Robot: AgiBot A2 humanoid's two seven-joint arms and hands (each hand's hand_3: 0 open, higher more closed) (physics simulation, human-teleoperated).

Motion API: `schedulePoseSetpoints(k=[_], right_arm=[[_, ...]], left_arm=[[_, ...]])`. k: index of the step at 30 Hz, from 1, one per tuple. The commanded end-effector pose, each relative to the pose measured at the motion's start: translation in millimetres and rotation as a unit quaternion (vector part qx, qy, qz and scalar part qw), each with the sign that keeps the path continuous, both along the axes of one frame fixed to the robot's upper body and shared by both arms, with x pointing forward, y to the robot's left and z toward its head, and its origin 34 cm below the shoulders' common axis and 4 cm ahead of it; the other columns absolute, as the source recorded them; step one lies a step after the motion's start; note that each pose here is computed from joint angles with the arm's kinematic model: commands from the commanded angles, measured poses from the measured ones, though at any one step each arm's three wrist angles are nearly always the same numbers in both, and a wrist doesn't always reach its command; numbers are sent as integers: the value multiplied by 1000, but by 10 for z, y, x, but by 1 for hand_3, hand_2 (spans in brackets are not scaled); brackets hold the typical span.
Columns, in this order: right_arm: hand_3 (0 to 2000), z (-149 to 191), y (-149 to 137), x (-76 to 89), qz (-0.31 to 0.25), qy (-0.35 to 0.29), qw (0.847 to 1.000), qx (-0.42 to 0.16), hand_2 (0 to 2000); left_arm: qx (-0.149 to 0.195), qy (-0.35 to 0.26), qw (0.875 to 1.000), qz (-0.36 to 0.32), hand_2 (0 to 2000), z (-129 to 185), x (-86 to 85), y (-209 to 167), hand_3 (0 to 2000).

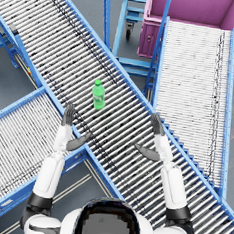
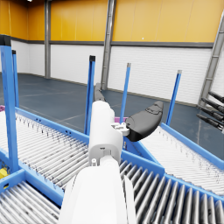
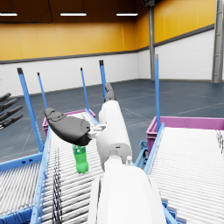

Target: Pick up the oil and place it on the left assembly line, put the cola on the right, and keep Sprite still

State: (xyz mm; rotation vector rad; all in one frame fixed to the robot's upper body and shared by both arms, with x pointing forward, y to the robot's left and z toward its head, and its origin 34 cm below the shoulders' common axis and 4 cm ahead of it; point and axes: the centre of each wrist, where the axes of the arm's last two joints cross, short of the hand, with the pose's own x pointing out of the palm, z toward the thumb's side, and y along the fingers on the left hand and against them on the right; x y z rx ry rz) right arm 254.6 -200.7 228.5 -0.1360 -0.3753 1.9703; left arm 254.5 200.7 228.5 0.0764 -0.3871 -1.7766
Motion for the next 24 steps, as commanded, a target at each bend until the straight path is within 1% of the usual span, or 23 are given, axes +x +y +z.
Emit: schedulePoseSetpoints(k=[1,24], right_arm=[[0,0,0,0,0,0,1000,0,0],[0,0,0,0,1,0,1000,1,0]], left_arm=[[0,0,1000,0,0,0,0,0,0],[-1,1,1000,0,0,0,0,0,0]])
